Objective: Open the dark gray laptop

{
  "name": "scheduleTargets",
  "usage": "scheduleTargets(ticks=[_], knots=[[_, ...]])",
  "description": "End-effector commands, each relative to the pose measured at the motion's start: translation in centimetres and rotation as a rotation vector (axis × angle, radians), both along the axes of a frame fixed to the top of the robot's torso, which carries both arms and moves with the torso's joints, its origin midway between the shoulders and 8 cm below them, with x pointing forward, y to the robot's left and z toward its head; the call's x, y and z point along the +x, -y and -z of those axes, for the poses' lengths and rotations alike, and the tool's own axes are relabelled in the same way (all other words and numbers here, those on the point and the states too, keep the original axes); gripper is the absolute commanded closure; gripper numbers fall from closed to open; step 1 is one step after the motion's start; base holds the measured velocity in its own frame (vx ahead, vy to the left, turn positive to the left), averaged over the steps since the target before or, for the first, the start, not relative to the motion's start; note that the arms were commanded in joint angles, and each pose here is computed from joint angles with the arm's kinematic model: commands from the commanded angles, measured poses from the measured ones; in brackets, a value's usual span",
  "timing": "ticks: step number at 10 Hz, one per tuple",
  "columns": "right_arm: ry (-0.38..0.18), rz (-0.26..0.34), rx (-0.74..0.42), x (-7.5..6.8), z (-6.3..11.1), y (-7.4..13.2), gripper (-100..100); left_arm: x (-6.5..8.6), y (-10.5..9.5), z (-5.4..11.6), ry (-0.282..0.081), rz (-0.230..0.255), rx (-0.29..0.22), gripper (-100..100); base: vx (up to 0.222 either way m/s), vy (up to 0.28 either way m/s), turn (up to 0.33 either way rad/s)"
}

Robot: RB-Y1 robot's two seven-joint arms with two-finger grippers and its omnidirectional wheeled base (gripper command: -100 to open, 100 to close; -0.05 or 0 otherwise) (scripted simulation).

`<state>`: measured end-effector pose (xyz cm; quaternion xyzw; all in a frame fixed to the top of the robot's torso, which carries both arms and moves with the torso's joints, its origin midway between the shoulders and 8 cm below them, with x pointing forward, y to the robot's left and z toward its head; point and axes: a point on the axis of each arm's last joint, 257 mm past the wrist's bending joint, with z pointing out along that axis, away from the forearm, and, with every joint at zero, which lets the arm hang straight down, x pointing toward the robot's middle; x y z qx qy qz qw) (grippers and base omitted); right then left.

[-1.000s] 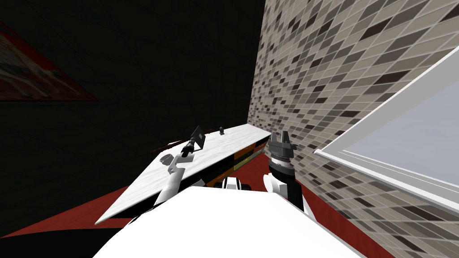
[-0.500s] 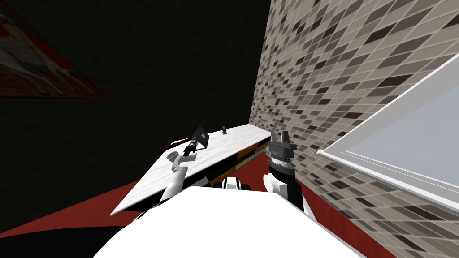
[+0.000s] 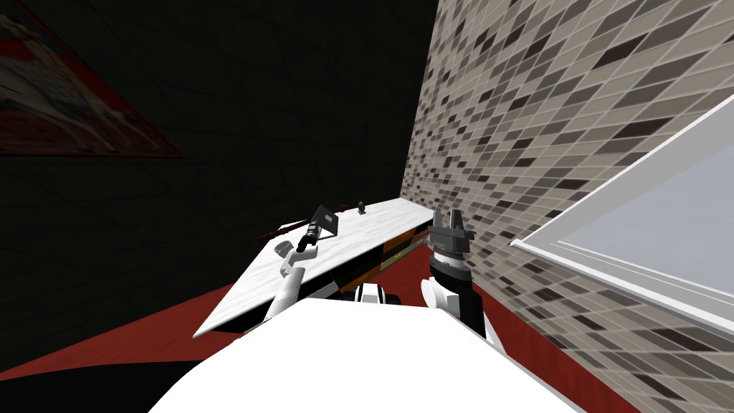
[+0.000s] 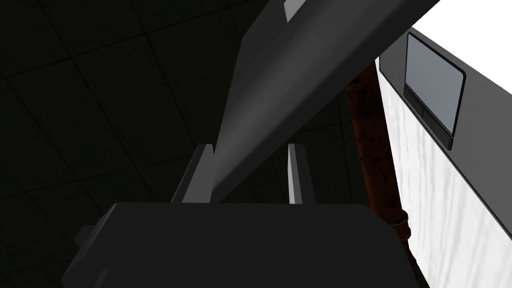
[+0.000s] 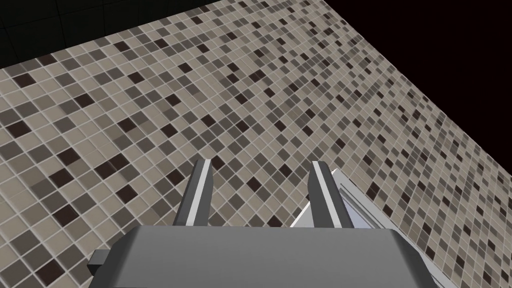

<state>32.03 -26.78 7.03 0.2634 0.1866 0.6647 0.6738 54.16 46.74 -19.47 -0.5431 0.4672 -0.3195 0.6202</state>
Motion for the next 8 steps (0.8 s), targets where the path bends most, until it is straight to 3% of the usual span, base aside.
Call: scheduleTargets(ticks=[1,3,8], knots=[[0.000,0.000,0.000,0.00,0.00,0.00,0,0.32,1.38,1.03,0.046,0.011,-0.118,100,-0.021,0.033,-0.045],[0.000,0.000,0.000,0.00,0.00,0.00,0,0.49,2.35,1.88,0.077,0.016,-0.205,100,-0.018,0.029,-0.033],[0.000,0.000,0.000,0.00,0.00,0.00,0,0.49,2.35,1.88,0.077,0.016,-0.205,100,-0.005,0.010,0.013]])
